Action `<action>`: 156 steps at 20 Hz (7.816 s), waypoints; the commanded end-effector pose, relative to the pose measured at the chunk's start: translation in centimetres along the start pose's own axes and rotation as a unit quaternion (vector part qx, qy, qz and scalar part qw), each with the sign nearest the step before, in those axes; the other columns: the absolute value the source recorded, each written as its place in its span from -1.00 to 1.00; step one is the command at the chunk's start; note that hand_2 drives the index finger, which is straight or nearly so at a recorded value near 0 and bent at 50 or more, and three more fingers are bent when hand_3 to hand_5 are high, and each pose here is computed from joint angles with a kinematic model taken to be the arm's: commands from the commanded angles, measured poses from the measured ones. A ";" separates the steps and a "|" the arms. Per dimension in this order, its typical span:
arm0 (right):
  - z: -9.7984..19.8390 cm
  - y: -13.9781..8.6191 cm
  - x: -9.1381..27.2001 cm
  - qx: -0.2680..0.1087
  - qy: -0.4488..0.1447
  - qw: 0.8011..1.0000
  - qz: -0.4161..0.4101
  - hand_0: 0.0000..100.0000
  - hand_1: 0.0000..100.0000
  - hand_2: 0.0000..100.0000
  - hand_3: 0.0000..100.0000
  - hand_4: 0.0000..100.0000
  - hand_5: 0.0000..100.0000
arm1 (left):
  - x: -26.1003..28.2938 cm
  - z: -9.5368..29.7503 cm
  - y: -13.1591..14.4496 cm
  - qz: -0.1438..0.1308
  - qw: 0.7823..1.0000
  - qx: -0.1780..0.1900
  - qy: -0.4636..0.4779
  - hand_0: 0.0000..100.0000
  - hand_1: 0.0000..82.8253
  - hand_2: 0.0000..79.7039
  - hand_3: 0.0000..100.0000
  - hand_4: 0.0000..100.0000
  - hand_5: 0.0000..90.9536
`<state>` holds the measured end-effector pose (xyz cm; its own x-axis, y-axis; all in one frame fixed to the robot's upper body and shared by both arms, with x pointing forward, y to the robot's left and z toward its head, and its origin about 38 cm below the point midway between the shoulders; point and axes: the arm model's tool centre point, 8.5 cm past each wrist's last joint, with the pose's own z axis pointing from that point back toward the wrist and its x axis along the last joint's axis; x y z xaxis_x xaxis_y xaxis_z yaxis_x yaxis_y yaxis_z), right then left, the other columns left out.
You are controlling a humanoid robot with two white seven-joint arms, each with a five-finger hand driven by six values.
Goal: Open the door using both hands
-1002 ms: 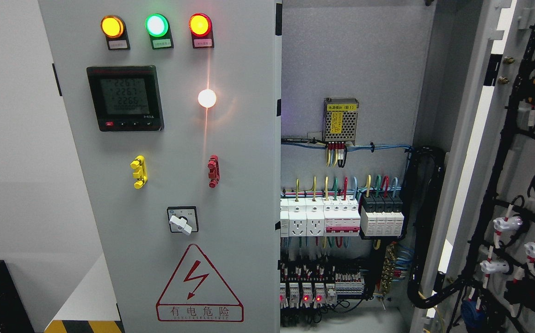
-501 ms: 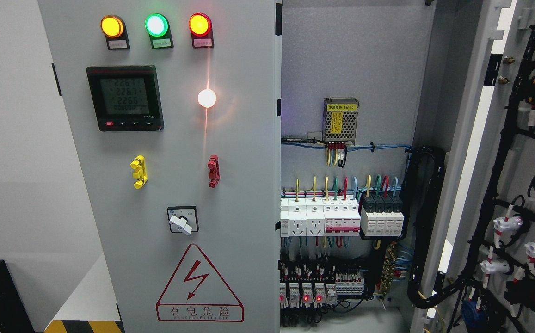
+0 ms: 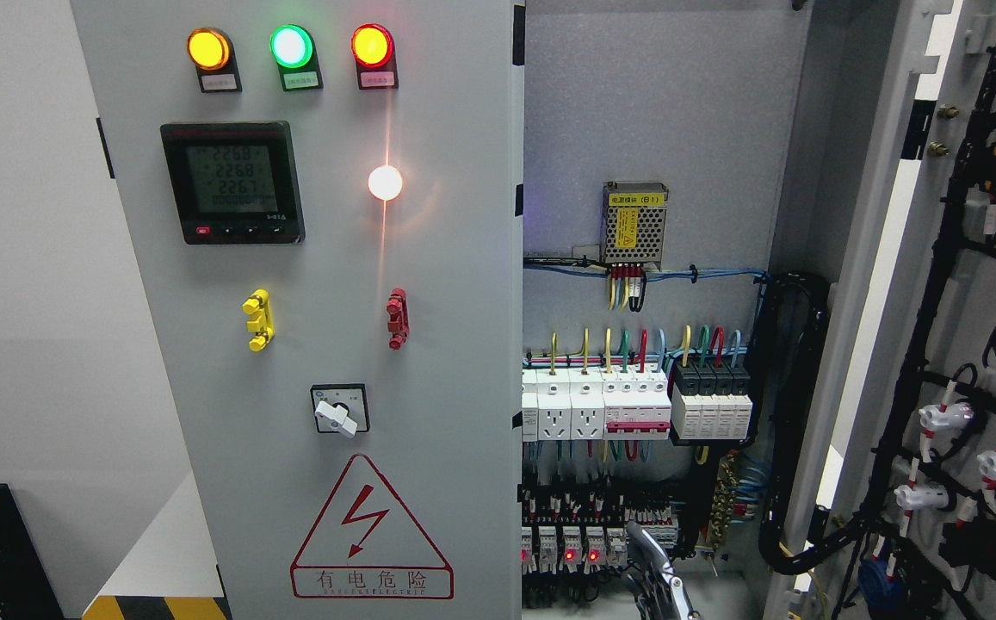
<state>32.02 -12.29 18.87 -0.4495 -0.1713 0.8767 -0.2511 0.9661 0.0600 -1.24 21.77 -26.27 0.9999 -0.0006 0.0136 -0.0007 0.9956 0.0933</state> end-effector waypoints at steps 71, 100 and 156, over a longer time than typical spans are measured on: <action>-19.6 -4.4 1.1 0.174 0.126 0.975 -0.063 -0.62 -1.00 -1.00 -1.00 -1.00 -1.00 | -1.7 0.1 -0.5 0.001 1.000 -0.004 0.013 -1.00 -1.00 -1.00 -1.00 -1.00 -1.00; -21.3 -4.9 0.6 0.237 0.139 0.958 -0.078 -0.62 -1.00 -1.00 -1.00 -1.00 -1.00 | -1.7 0.1 -0.5 0.001 1.000 -0.004 0.013 -1.00 -1.00 -1.00 -1.00 -1.00 -1.00; -22.9 -4.4 2.2 0.349 0.121 0.921 -0.122 -0.62 -1.00 -1.00 -1.00 -1.00 -1.00 | -1.7 0.1 -0.5 0.001 1.000 -0.004 0.013 -1.00 -1.00 -1.00 -1.00 -1.00 -1.00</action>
<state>51.59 -12.51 31.46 -0.1398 -0.2172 0.9661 -0.8401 0.5424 0.0004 -1.24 21.25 -26.27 0.9999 -0.0003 0.0135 -0.0009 0.9964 0.0851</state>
